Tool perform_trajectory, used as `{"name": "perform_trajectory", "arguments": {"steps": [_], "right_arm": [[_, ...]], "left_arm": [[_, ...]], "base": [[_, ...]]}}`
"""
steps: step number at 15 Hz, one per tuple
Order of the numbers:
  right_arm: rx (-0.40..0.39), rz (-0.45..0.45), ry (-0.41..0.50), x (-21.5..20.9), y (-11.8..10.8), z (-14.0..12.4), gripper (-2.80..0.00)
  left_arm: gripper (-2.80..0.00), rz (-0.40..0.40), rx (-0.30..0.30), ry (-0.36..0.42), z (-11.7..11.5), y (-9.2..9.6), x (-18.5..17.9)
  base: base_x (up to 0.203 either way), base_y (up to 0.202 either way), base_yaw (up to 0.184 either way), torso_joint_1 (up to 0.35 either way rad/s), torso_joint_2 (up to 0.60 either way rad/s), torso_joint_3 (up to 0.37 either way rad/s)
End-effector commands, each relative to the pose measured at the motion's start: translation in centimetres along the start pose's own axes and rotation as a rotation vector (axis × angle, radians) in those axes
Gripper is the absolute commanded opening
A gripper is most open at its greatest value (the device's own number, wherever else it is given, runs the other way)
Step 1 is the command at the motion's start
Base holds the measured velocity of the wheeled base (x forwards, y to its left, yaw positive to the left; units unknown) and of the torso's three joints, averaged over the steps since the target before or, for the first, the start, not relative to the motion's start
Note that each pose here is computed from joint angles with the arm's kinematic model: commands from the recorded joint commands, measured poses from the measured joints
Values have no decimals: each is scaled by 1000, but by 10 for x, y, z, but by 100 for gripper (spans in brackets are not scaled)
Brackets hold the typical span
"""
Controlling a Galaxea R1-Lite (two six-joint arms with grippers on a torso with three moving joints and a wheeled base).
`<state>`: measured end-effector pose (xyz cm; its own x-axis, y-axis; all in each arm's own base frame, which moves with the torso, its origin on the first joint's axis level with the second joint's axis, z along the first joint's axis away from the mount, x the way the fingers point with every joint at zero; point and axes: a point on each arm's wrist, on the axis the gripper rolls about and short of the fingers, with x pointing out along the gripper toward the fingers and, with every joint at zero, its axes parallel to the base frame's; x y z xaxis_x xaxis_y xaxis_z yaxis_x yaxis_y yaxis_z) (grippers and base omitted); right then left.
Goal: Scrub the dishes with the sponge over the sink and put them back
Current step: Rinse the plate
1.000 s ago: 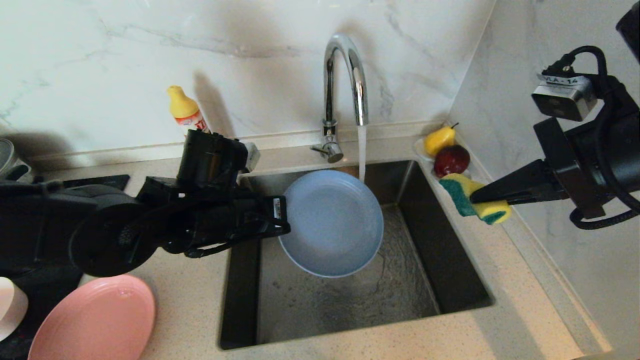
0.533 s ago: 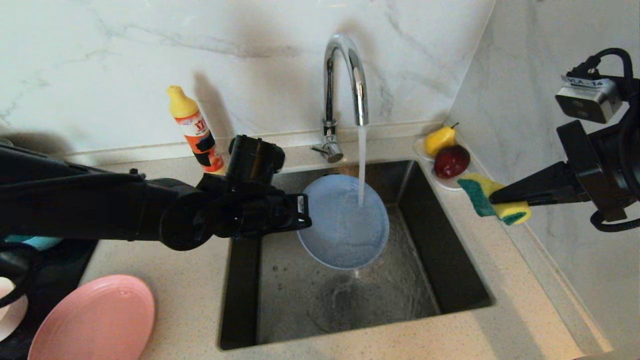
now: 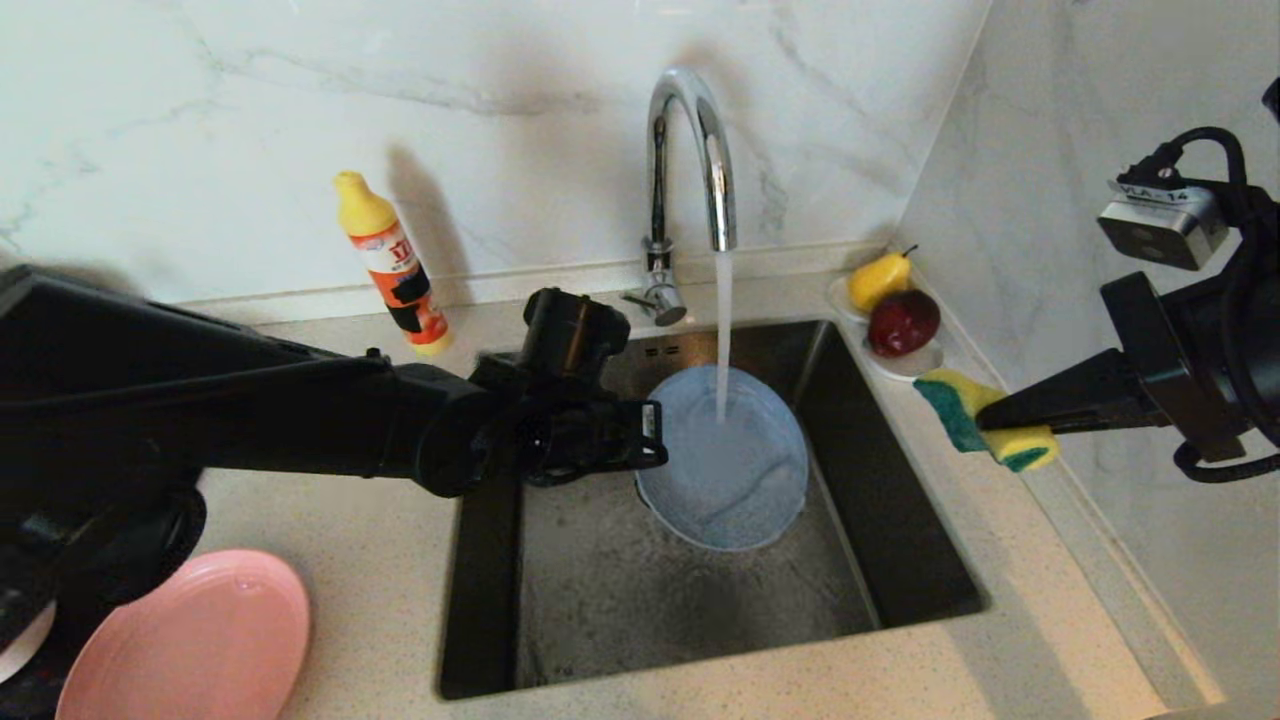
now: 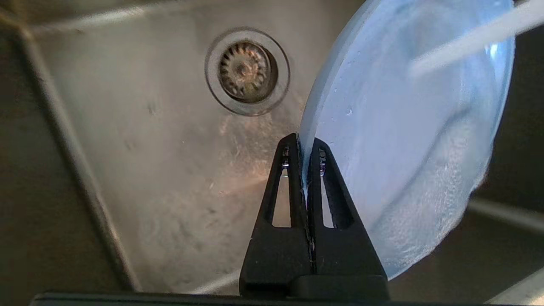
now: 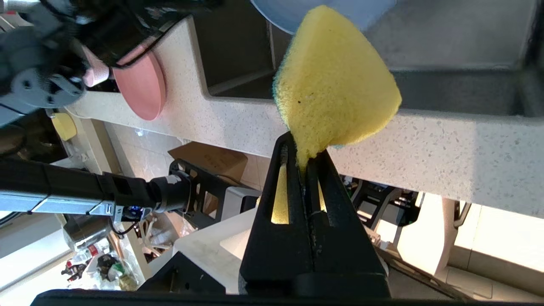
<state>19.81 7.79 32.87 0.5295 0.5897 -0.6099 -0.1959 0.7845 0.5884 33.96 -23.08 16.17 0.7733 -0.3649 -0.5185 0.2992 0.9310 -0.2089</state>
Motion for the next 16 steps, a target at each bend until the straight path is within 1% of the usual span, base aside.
{"name": "perform_trajectory", "arguments": {"steps": [1,3,4,6,8,11,12,13,14,16], "right_arm": [[8,-4,14,4,-1,0,-280],[10,1,22,7,-2,1,-280],[11,3,29,9,-3,1,-280],[12,2,34,10,-3,1,-280],[16,-1,39,12,-4,1,-280],[25,-12,68,22,-7,1,-280],[30,-16,78,25,-8,2,-280],[35,-20,88,29,-9,3,-280],[36,-22,92,30,-10,3,-280],[41,-27,103,33,-11,1,-280]], "left_arm": [[-280,-10,13,27,-10,-8,8],[-280,-7,16,30,-11,-8,6],[-280,9,14,20,-10,-7,5],[-280,62,-1,-2,-4,5,2],[-280,99,-23,-25,5,21,-12],[-280,146,-53,-81,19,44,-45],[-280,172,-51,-93,20,50,-55],[-280,227,-36,-112,21,56,-64],[-280,299,-16,-134,22,63,-71],[-280,388,1,-172,27,73,-84]], "base": [[0,0,0,0,0,0],[0,0,0,0,0,0],[0,0,0,0,0,0],[0,0,0,0,0,0],[0,0,0,0,0,0],[0,0,0,0,0,0],[0,0,0,0,0,0],[0,0,0,0,0,0],[0,0,0,0,0,0],[0,0,0,0,0,0]]}}
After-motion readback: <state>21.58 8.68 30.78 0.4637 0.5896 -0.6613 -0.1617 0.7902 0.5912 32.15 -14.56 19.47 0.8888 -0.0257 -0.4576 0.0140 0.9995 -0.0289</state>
